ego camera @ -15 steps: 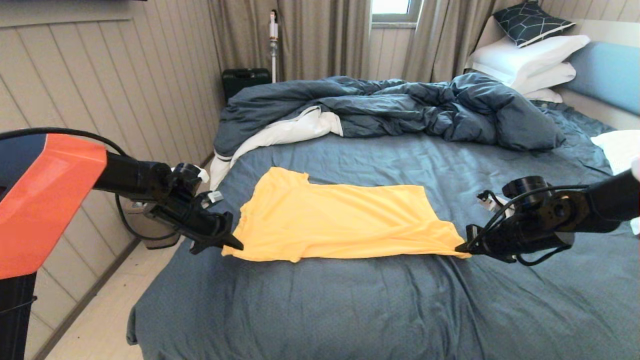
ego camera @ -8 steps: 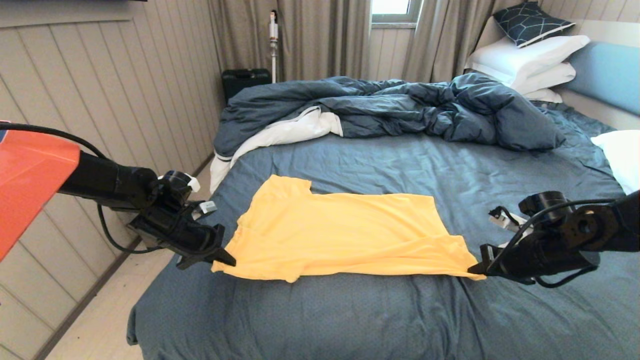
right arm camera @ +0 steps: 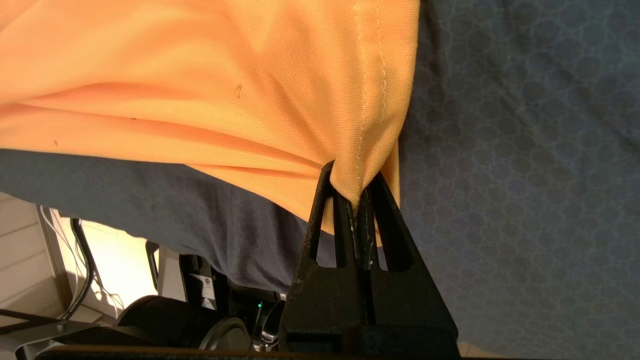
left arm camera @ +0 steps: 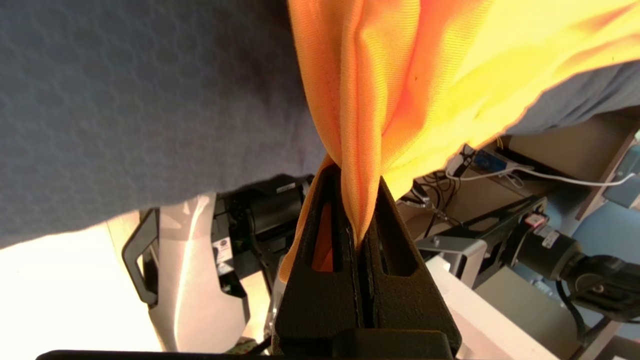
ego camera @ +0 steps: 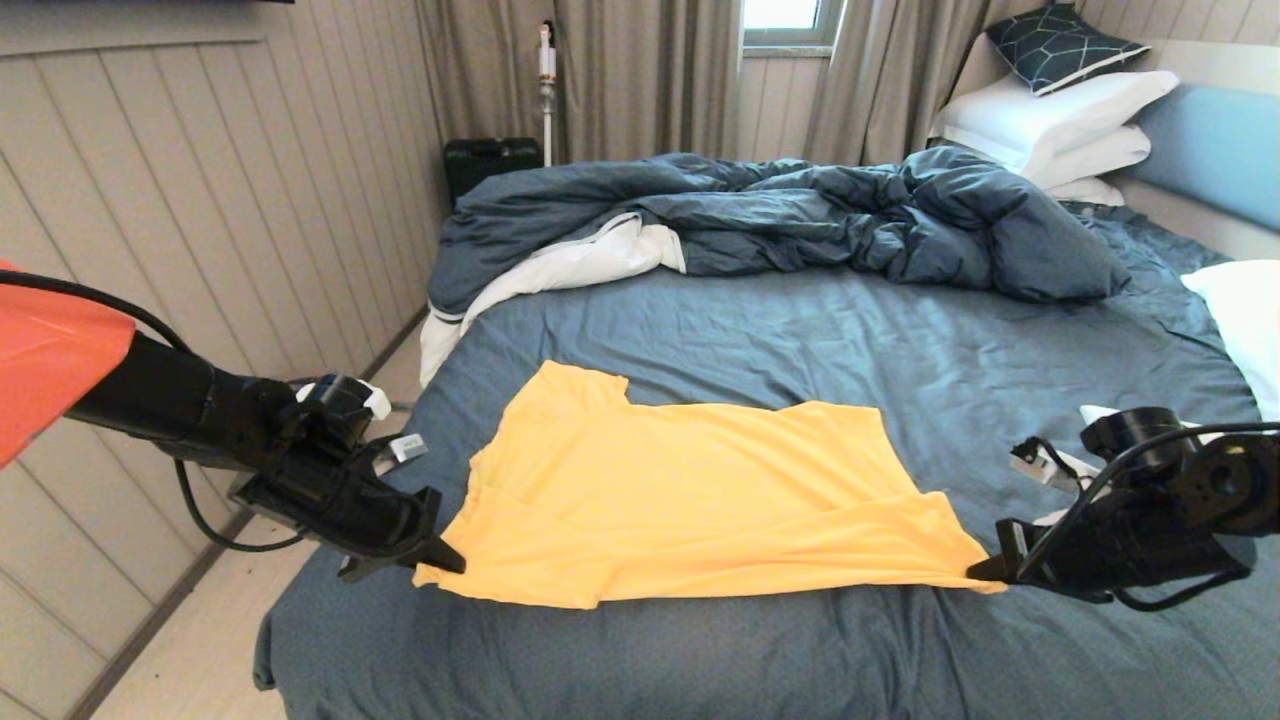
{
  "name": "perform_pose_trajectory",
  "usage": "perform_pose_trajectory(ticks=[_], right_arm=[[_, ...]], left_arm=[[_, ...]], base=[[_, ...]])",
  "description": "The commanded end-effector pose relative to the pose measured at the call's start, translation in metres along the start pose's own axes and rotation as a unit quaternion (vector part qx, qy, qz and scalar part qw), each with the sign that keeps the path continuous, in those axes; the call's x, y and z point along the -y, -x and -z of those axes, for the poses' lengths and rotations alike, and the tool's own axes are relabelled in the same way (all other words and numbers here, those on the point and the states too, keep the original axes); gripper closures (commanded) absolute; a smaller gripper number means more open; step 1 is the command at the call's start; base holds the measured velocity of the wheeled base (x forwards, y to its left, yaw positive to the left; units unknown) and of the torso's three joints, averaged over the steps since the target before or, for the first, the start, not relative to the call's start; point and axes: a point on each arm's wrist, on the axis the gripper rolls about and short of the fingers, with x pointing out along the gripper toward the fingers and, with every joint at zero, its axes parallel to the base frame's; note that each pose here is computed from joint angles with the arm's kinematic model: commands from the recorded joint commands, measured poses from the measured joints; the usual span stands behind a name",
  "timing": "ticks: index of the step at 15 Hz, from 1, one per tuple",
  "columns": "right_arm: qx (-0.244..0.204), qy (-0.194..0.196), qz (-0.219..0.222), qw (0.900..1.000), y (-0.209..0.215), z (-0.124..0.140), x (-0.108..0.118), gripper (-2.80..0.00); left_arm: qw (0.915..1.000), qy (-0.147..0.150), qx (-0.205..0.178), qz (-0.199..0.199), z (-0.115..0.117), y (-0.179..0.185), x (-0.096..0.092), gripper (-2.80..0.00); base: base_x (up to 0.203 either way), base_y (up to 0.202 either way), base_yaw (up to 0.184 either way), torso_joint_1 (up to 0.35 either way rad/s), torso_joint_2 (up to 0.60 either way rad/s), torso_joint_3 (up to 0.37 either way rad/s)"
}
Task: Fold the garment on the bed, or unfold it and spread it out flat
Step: Fold the yellow T-shirt
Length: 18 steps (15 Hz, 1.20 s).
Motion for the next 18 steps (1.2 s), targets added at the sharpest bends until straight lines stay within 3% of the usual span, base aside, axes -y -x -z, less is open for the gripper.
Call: perform_pose_trajectory(ticks=[1,12,13,14,18], right_arm=[[0.003,0.001,0.000,1.000,0.002,0.000,-0.001,0.00],[-0.020,0.018,-0.002,1.000,-0.002,0.013,0.000,0.00],[-0.021,0.019,-0.002,1.000,-0.003,0.013,0.000,0.00],[-0.022,0.018,-0.001,1.000,-0.004,0.013,0.001,-2.80],[-0.016,0.018,0.000,1.000,-0.003,0.010,0.002,-2.80]], left_arm=[[1.0000,-0.001,0.001,0.002,0.003,0.004,0.002,0.00],[0.9998,0.009,-0.015,-0.005,0.015,-0.003,-0.006,0.00],[0.9999,0.007,-0.011,-0.004,0.014,-0.003,-0.006,-2.80],[0.9999,0.005,-0.008,-0.004,0.013,-0.003,-0.006,-2.80],[1.0000,0.006,-0.001,-0.004,0.014,0.002,-0.005,-2.80]], base=[[0.000,0.000,0.000,0.000,0.00,0.000],[0.000,0.000,0.000,0.000,0.00,0.000],[0.000,0.000,0.000,0.000,0.00,0.000],[0.000,0.000,0.000,0.000,0.00,0.000],[0.000,0.000,0.000,0.000,0.00,0.000]])
